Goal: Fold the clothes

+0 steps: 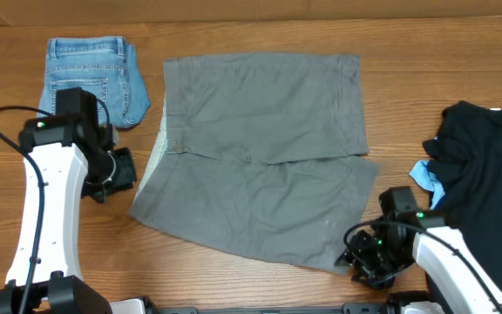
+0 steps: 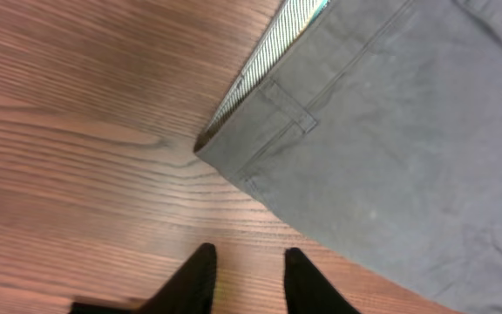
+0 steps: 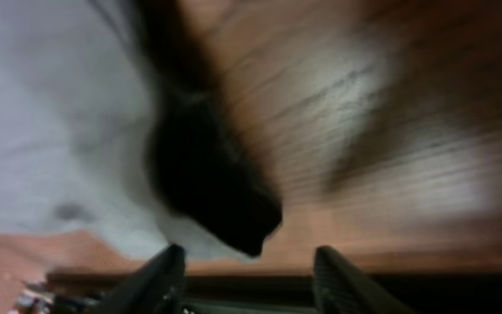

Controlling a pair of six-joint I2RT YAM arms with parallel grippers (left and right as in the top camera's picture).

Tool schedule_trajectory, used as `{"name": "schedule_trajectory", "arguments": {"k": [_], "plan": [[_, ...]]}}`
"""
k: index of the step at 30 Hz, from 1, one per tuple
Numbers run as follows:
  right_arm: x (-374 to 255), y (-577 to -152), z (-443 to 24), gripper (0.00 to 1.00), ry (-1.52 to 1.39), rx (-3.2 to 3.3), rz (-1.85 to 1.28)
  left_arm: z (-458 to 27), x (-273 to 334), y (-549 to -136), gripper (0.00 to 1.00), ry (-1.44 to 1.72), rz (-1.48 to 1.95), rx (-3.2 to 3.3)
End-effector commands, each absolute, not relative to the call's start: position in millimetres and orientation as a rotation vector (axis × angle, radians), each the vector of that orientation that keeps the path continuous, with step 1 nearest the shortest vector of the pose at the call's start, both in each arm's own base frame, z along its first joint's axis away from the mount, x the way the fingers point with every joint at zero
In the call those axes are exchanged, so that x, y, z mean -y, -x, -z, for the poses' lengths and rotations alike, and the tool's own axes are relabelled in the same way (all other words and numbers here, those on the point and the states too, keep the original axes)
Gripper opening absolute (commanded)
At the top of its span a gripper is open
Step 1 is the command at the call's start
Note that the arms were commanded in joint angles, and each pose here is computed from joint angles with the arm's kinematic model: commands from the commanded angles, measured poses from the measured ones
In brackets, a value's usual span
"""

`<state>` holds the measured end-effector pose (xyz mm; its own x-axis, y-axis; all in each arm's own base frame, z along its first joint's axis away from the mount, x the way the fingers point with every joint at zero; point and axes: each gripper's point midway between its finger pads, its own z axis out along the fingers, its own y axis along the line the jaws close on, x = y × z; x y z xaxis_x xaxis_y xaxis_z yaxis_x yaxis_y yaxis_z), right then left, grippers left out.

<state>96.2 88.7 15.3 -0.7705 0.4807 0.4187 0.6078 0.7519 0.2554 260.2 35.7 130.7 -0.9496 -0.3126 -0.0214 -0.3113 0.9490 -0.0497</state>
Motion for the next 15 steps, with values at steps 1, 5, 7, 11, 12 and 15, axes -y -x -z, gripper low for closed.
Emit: {"name": "schedule_trajectory", "arguments": {"k": [1, 5, 7, 11, 12, 15], "plan": [[-94, -94, -13, 0.52, 0.910, 2.577, 0.573, -111, -32, -250, 0.33, 0.531, 0.112, -3.109], [-91, -99, -10, 0.56, 0.958, 2.585, 0.554, -97, -31, -244, 0.38, 0.537, 0.114, -3.126], [-88, -102, -7, 0.57, 1.021, 2.578, 0.523, -93, -31, -242, 0.38, 0.539, 0.114, -3.132], [-87, -104, -4, 0.52, 1.069, 2.564, 0.503, -93, -31, -242, 0.39, 0.538, 0.114, -3.131], [-87, -104, -4, 0.48, 1.069, 2.562, 0.500, -93, -31, -243, 0.40, 0.538, 0.114, -3.128], [-87, -105, -4, 0.36, 1.074, 2.560, 0.500, -93, -31, -244, 0.40, 0.536, 0.114, -3.123]]}}
